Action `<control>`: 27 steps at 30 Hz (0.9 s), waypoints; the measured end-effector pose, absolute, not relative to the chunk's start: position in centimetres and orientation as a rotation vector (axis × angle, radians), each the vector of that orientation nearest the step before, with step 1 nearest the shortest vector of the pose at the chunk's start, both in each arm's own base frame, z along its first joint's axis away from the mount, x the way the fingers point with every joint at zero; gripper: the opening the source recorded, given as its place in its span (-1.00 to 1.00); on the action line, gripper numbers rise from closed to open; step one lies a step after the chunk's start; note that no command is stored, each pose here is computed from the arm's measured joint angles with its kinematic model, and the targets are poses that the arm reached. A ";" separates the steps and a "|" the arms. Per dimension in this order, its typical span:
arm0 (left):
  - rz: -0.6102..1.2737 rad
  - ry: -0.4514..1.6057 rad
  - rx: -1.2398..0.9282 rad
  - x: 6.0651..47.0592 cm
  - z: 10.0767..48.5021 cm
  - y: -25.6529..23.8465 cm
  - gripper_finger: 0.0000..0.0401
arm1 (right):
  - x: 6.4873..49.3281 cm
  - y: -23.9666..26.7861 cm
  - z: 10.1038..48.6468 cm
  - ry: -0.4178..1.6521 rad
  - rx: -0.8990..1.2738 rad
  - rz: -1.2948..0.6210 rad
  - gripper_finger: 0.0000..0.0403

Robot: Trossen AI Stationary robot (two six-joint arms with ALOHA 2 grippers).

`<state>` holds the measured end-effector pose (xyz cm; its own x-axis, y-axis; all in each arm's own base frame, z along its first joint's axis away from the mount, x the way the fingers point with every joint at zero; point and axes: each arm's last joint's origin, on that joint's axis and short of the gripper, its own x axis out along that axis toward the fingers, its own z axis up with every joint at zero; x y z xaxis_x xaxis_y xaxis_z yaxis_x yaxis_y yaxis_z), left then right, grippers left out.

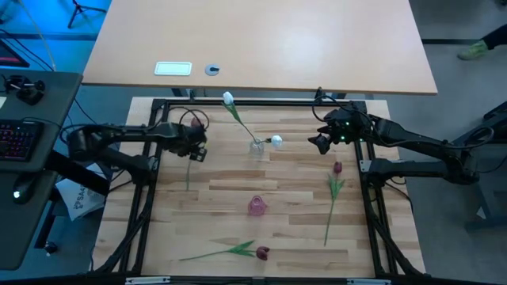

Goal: Sort flowers into vase by color
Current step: Put the top left red tulip into the pink vase

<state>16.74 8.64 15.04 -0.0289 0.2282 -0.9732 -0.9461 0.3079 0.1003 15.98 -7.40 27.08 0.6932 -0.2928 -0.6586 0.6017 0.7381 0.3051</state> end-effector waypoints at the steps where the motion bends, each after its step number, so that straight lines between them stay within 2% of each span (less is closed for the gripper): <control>1: 1.122 1.221 -0.788 16.8 14.8 9.1 0.16 | 16.0 -7.4 27.1 0.622 0.538 -0.527 0.57; 6: 1.174 1.184 -0.835 16.9 13.7 11.2 0.16 | 16.0 -7.4 27.1 0.622 0.539 -0.527 0.57; 12: 1.119 1.254 -0.866 16.9 12.7 12.0 0.10 | 16.0 -7.4 27.1 0.623 0.539 -0.527 0.57; 15: 1.089 1.268 -0.840 17.1 12.5 12.0 -0.10 | 16.0 -7.4 27.1 0.623 0.538 -0.527 0.57; 21: 1.021 1.242 -0.800 17.3 13.1 11.6 -0.89 | 15.9 -7.4 27.0 0.629 0.534 -0.525 0.57; 27: 1.014 1.102 -0.710 16.4 16.4 10.5 -0.97 | 15.9 -7.4 27.0 0.635 0.534 -0.525 0.57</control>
<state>16.40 10.54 16.36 0.1129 0.2999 -0.9473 -0.9192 0.3935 0.0151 15.92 -7.36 27.00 0.6868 -0.2887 -0.6671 0.6011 0.7415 0.2980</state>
